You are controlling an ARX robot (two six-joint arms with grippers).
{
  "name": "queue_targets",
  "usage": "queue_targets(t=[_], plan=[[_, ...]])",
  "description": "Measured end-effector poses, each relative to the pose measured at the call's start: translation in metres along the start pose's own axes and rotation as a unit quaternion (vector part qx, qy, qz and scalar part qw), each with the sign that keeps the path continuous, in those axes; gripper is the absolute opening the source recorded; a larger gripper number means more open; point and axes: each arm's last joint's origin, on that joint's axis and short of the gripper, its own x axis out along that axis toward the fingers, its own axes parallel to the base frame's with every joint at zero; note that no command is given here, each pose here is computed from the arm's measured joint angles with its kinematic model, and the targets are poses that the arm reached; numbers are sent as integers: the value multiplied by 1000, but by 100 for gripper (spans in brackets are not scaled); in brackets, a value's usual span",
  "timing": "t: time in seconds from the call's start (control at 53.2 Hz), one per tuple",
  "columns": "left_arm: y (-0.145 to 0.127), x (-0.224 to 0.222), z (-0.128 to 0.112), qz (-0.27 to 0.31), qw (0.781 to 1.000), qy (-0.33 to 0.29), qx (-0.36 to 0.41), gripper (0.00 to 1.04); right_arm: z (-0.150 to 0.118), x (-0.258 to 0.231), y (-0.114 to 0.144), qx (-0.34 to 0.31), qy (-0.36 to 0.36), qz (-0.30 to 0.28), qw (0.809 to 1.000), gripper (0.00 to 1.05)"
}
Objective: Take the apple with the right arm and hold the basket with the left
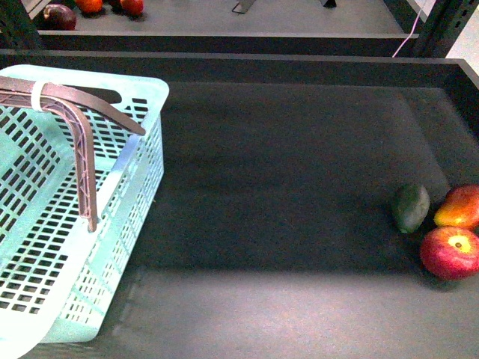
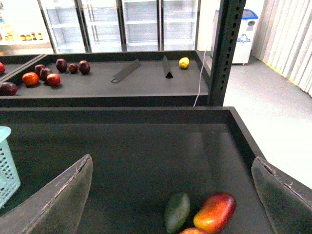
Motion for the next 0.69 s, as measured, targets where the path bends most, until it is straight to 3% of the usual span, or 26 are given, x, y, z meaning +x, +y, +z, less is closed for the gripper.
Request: queue_targets(t=[0.582, 0.695], plan=[[-10, 42, 1, 15, 1000, 5, -24, 98, 0, 0, 0, 0, 0, 0, 1000, 96], [-10, 42, 2, 15, 1000, 5, -26, 79, 0, 0, 0, 0, 0, 0, 1000, 96]])
